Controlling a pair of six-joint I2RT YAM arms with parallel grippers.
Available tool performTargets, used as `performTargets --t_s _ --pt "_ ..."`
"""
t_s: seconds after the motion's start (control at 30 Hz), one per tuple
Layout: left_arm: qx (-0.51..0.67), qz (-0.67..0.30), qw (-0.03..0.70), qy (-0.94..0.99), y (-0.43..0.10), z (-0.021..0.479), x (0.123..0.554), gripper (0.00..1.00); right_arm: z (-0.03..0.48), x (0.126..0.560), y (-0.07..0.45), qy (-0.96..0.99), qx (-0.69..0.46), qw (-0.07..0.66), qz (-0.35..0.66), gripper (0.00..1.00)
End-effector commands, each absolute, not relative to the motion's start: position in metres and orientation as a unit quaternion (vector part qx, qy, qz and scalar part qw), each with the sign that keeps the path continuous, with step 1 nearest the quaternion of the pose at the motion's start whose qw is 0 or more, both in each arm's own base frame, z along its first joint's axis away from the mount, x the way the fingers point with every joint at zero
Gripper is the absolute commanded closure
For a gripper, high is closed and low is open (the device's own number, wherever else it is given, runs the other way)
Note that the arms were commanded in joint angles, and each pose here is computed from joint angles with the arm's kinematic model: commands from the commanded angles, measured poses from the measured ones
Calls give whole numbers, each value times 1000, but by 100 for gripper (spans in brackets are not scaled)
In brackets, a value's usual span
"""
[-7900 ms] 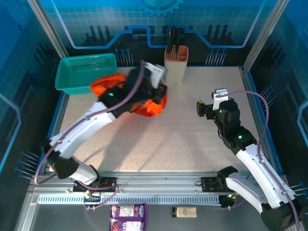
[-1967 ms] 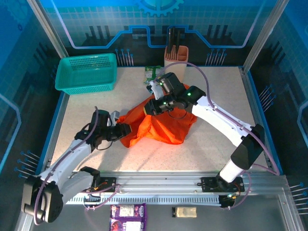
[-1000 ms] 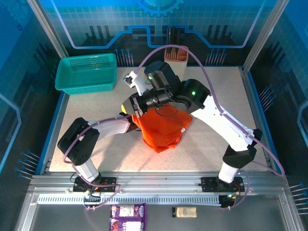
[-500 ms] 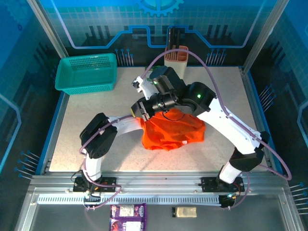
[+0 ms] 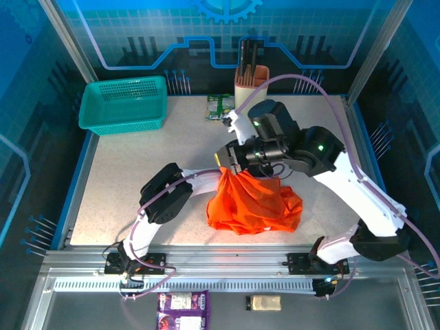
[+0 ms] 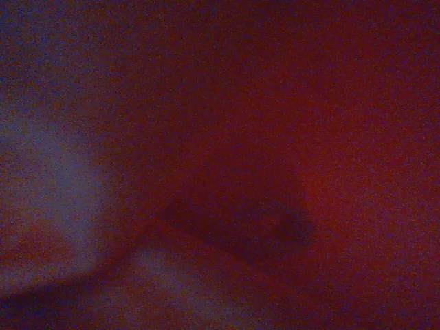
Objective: Fold the inside-out t-shirt
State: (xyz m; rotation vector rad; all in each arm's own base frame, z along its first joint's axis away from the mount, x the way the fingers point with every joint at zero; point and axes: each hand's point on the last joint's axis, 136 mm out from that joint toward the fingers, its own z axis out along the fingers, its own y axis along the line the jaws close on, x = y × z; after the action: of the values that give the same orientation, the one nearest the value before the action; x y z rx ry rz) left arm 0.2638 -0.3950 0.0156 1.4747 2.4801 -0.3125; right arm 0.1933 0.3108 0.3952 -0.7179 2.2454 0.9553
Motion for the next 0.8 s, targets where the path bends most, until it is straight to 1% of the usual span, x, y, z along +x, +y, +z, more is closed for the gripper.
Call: performTargets --t_s 0.0,0.07,0.17,0.2,0.23,0.3,0.37,0.47,0.63,0.77 --pt "521 -1 49 852 -344 -32 252 64 404 204 278 849 -229 336 337 100" --pt "507 -5 68 859 -339 -21 260 80 395 211 255 862 -203 342 314 100" --pt "472 -48 102 874 -332 10 275 95 378 221 221 879 -159 348 284 100" --pt "460 -64 114 878 -329 22 280 98 373 224 208 884 -143 350 274 100" --pt "447 -84 128 881 -326 37 285 100 366 227 195 890 -126 353 260 100" --pt "423 -122 153 885 -317 66 293 100 351 234 171 900 -92 355 235 100" --pt "407 -162 173 882 -310 94 295 100 334 244 145 909 -54 358 207 100" --pt "395 -214 206 869 -300 139 291 100 306 261 121 917 -11 352 187 100" --pt "368 -283 253 849 -285 200 281 100 252 293 100 928 39 325 177 100" --pt "345 -329 298 827 -277 247 275 100 205 310 100 938 55 288 185 100"
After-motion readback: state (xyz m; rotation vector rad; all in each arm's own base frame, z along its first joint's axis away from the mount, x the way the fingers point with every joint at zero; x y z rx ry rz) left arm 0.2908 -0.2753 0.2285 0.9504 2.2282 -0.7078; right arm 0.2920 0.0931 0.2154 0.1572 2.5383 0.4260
